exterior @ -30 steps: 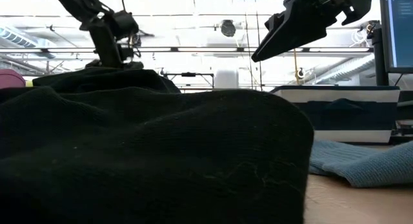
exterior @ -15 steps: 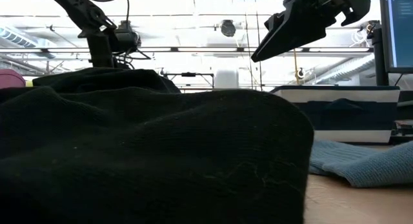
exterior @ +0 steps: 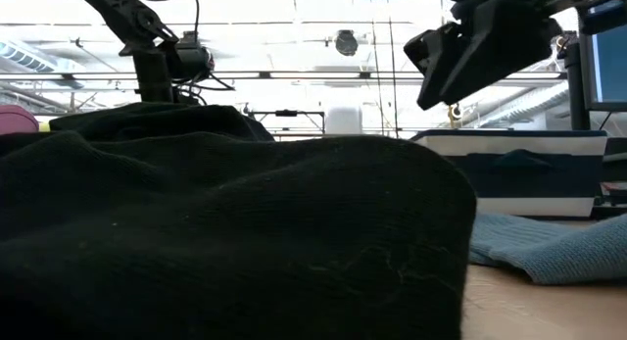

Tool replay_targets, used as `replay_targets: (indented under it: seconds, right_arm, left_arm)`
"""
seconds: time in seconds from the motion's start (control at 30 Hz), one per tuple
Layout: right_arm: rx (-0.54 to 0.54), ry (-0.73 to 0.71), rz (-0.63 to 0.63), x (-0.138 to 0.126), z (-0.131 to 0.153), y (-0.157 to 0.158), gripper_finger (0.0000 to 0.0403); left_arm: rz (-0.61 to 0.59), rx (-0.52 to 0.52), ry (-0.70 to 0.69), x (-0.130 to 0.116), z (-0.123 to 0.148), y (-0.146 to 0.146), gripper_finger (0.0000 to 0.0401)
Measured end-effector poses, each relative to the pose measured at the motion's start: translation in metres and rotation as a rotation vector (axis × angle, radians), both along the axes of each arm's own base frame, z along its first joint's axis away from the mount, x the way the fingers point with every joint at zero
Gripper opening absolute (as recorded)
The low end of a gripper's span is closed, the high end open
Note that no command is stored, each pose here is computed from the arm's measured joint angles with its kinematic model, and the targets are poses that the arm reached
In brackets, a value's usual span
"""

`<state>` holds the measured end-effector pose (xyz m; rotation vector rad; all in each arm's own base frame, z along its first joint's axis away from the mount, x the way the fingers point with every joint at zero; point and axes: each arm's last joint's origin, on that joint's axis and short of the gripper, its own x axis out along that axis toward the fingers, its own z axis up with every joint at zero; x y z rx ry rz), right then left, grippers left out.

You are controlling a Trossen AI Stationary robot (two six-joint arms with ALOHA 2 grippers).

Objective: Pick & Place Cloths
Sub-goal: Put the blue sock into the transparent container

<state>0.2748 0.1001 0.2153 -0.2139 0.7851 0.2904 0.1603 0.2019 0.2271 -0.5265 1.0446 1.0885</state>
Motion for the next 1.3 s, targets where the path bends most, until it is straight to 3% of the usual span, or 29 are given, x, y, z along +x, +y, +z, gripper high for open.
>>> replay_targets:
  seconds: [0.2,0.37,0.7,0.93,1.3]
  right_arm:
    - [-0.080,-0.022,0.143,-0.003,0.000,0.009,0.0127]
    - [-0.100,-0.029,0.177,-0.006,0.000,0.014,0.0128]
    - [-0.055,0.057,0.104,0.003,-0.022,0.018,0.0128]
    - [0.015,0.122,-0.021,0.009,-0.036,0.013,0.0128]
    - [0.026,0.211,-0.076,0.015,-0.057,0.014,0.0128]
  left_arm:
    - [-0.037,-0.042,-0.062,0.001,0.002,-0.002,0.0287]
    - [-0.090,-0.025,-0.122,-0.002,0.015,-0.009,0.0300]
    - [-0.248,0.186,-0.219,-0.016,0.064,-0.046,0.0302]
    - [-0.382,0.347,-0.345,-0.020,0.095,-0.079,0.0299]
    - [-0.604,0.494,-0.474,-0.017,0.119,-0.116,0.0303]
